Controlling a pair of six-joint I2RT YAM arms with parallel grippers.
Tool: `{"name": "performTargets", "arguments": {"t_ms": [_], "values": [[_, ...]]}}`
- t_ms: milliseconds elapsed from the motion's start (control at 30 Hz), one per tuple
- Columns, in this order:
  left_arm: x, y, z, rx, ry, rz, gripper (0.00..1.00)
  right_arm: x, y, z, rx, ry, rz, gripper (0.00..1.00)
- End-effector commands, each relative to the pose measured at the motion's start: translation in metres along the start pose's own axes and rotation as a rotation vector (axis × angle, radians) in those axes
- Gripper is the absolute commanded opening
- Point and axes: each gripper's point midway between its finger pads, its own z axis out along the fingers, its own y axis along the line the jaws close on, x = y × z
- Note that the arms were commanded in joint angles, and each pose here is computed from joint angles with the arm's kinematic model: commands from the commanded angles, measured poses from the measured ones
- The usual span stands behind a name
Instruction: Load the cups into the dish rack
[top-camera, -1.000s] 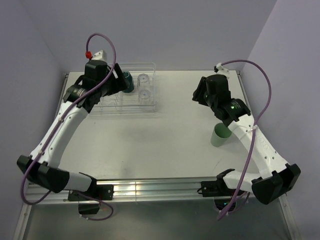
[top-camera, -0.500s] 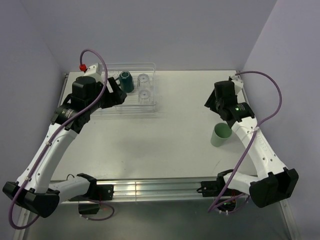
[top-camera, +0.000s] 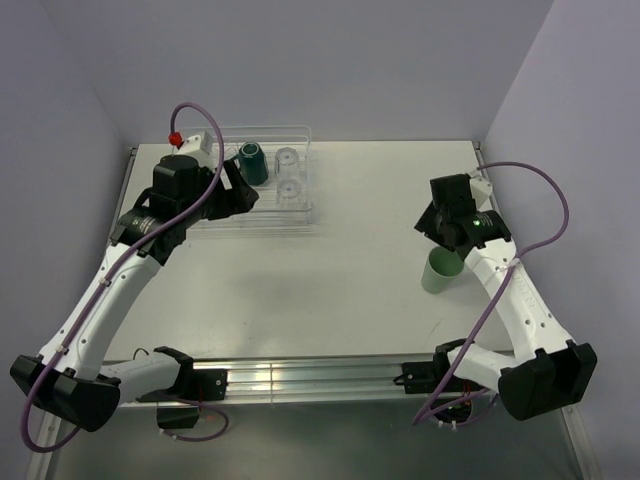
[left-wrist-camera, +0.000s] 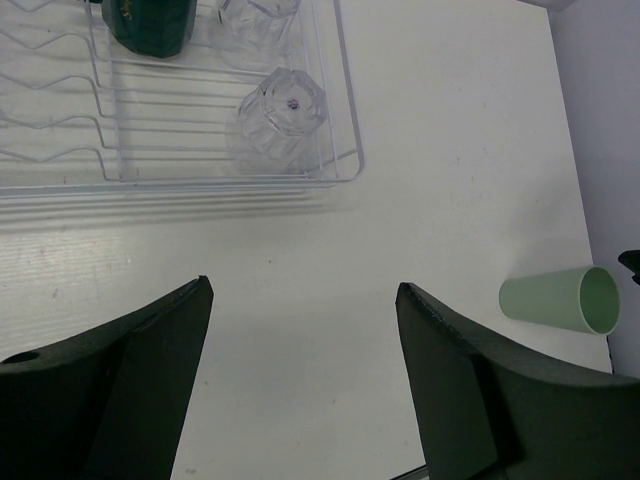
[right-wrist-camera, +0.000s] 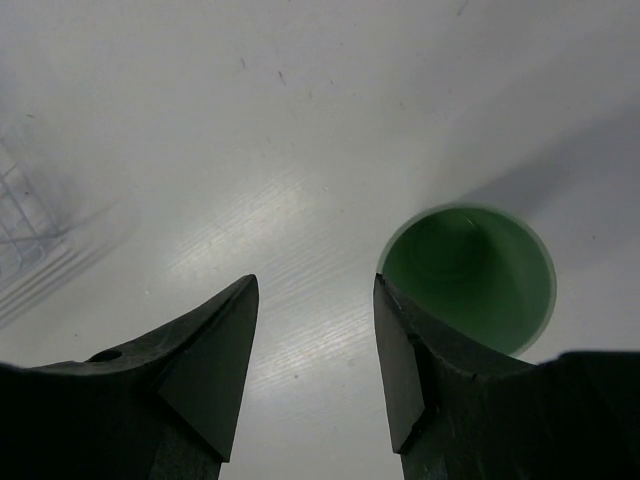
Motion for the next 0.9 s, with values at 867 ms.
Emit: {"name": "performTargets", "arguments": {"t_ms": [867], "values": [[-0.002, -0.004, 0.006, 0.027, -0.012, 0.011, 0.81, 0.055, -0.033, 0.062, 0.138, 0.179, 0.023, 0.39]]}}
